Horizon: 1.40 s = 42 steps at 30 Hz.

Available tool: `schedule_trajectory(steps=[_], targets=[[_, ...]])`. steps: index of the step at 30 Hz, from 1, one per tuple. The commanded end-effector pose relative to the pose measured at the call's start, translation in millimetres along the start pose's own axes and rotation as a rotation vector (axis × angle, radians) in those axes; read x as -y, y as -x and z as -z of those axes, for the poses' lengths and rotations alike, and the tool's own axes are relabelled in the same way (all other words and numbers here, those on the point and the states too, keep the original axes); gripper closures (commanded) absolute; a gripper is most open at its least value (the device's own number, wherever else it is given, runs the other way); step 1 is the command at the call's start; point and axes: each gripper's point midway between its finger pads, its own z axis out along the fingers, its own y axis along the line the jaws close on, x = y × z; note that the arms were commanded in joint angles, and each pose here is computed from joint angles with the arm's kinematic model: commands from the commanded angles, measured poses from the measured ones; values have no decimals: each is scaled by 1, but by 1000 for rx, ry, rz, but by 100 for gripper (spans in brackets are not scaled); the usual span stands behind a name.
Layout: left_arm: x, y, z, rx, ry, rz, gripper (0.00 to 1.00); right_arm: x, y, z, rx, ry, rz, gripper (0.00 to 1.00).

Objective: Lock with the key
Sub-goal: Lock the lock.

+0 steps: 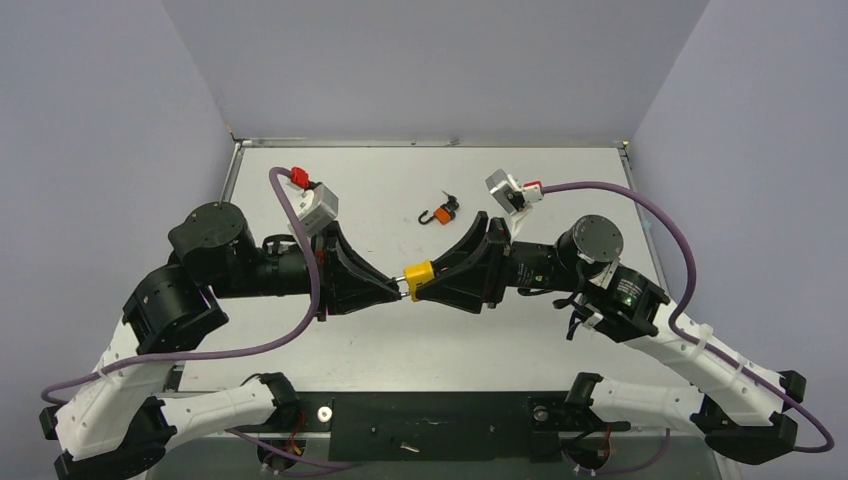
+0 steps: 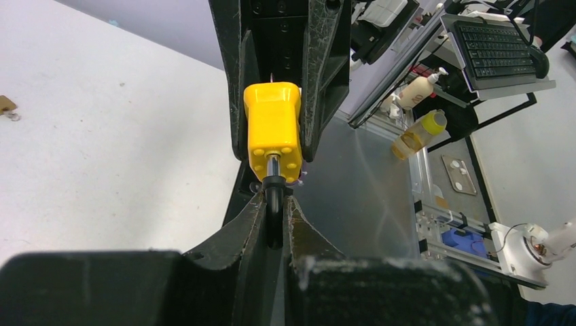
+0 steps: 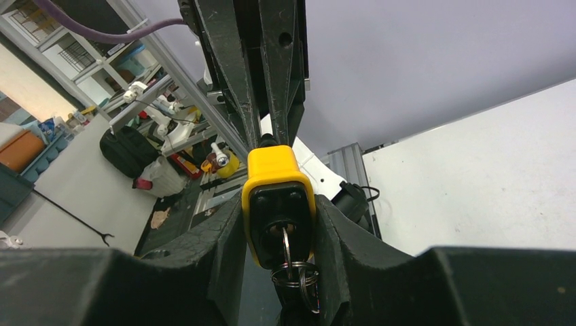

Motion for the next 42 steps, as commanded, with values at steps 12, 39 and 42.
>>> schedule_trajectory(steps=[12,39,42], targets=[[-15,36,-55,119,-71,46,100,-3,-40,-39,-170,29,143,100],[-43,31,-38,130,-4,85,100,19,-6,3,-29,-79,158,100],[-43,30,-39,128,-14,88,100,20,-7,5,-30,-81,162,100]])
